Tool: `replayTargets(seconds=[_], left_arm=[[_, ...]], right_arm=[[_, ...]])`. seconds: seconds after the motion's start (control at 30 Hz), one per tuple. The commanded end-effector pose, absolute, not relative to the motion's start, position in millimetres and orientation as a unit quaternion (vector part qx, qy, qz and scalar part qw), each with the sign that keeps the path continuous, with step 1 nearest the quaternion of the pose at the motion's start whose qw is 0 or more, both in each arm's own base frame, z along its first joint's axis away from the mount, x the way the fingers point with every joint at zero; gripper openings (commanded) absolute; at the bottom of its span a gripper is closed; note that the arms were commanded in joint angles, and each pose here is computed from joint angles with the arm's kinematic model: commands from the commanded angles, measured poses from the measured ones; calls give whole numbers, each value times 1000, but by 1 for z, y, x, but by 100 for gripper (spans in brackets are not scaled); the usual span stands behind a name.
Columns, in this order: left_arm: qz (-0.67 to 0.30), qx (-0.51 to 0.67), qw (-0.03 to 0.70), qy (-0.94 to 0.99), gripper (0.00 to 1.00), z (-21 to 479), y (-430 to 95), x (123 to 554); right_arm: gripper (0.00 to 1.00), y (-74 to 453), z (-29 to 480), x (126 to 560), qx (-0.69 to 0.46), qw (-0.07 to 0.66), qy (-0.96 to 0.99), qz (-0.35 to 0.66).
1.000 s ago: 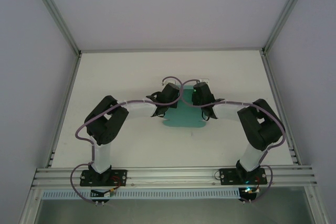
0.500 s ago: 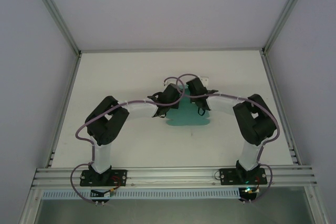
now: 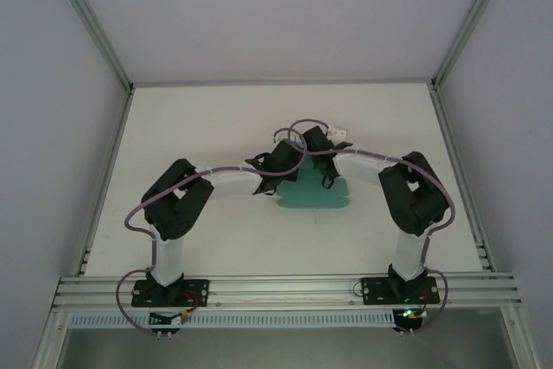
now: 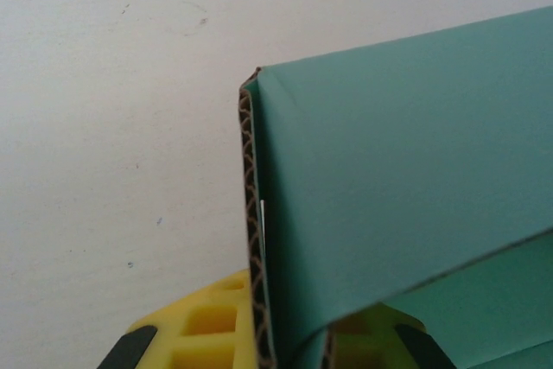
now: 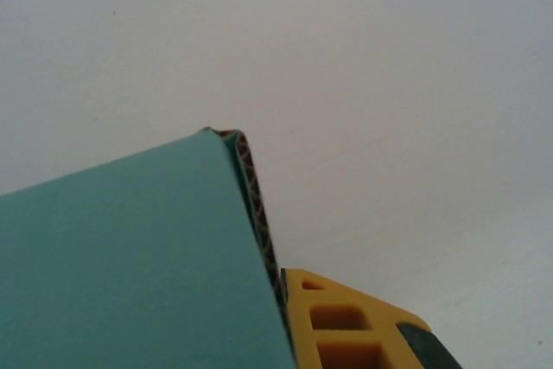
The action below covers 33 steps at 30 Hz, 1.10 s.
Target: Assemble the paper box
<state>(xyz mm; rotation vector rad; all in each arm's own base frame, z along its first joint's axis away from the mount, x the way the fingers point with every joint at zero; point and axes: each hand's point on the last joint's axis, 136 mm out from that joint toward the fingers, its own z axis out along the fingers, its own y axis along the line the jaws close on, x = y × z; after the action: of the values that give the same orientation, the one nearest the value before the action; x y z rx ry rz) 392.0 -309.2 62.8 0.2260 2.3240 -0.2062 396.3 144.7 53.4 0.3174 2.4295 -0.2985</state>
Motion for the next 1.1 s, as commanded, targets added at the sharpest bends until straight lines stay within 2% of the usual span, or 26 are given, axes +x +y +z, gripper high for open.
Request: replayTargets(seconds=[0.0, 0.1, 0.2, 0.47, 0.57, 0.6, 0.67, 0.8, 1.07], left_arm=[[19, 74, 350, 934, 0, 48, -253, 377], [16, 74, 349, 934, 0, 48, -255, 377], [13, 76, 349, 934, 0, 48, -257, 377], [10, 75, 348, 934, 0, 48, -258, 377], [8, 77, 346, 935, 0, 47, -259, 377], [7, 77, 346, 935, 0, 47, -260, 378], [6, 78, 344, 936, 0, 44, -262, 379], [2, 81, 340, 937, 0, 41, -267, 381], [0, 81, 341, 937, 0, 41, -270, 385]], right_arm=[[0, 34, 55, 363, 226, 304, 853, -360], [0, 25, 68, 354, 253, 294, 828, -404], [0, 26, 67, 355, 255, 298, 829, -400], [0, 61, 43, 384, 210, 341, 883, -245], [18, 81, 37, 394, 167, 355, 901, -187], [15, 91, 36, 399, 149, 365, 906, -154], [18, 116, 38, 406, 104, 388, 912, -78], [47, 160, 58, 409, 16, 442, 895, 51], [73, 202, 83, 392, -77, 456, 871, 168]])
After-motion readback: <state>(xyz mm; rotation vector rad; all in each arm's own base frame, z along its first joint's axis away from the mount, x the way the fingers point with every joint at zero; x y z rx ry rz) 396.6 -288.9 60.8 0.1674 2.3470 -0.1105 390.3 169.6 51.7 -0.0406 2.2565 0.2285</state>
